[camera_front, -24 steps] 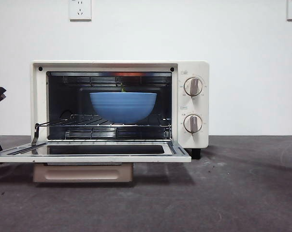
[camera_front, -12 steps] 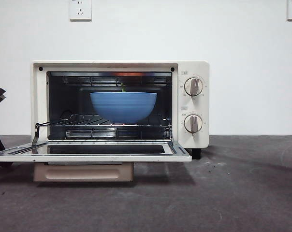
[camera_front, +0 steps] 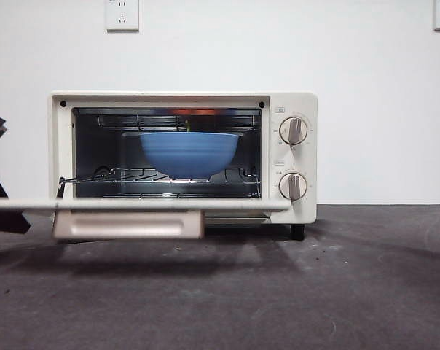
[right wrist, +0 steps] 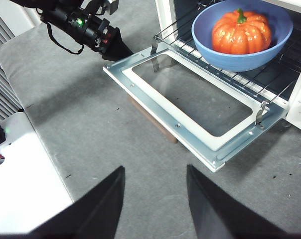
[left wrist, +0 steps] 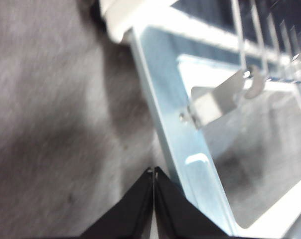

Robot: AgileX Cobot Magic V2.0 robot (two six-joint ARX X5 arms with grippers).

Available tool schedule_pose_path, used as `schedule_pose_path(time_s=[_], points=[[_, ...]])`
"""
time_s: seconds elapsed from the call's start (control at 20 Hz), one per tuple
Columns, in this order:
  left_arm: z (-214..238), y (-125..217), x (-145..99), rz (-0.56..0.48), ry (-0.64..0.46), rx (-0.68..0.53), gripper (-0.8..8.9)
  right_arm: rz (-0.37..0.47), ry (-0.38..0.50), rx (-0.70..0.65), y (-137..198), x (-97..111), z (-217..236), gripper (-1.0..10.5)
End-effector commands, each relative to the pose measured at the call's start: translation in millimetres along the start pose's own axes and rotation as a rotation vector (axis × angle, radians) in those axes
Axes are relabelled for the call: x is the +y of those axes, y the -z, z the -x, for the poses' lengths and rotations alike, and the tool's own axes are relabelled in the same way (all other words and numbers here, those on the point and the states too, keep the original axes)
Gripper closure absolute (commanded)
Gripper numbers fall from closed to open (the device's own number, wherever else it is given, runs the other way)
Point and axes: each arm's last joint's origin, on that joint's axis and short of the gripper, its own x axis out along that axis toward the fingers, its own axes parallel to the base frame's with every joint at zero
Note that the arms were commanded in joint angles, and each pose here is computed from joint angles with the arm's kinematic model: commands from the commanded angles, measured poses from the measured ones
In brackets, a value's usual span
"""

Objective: Place pumpkin in the steamer

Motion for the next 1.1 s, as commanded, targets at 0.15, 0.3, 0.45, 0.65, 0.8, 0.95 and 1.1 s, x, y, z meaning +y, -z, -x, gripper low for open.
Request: schedule_pose_path(time_s=[0.15,0.3,0.45,0.65,0.8,0.95,1.1], points=[[2,-15,-2,0.008,0.108,-0.085,7.99,-0.011,-0.010,-0.009,-2,2,0,7.5],[7,-22,0,0.013,0.122,-0.141,7.99,-0.012,-0.010,-0.009,-2,2,0,7.5],[9,-29,-1,0.004,0.136,-0.190,7.99,-0.017,-0.010,-0.009,-2,2,0,7.5],[12,-40,-5,-0.013,0.168,-0.271,7.99,-0.023,-0.010,-0.009,-2,2,0,7.5],[15,-47,-9,-0.034,0.192,-0.328,7.99,-0.030,-0.010,-0.008,-2,2,0,7.5],[16,-50,-10,-0.025,0.203,-0.343,7.99,-0.032,-0.010,-0.008,-2,1,0,7.5],[16,-49,-12,-0.029,0.226,-0.326,7.99,-0.032,-0.008,-0.008,-2,1,0,7.5]])
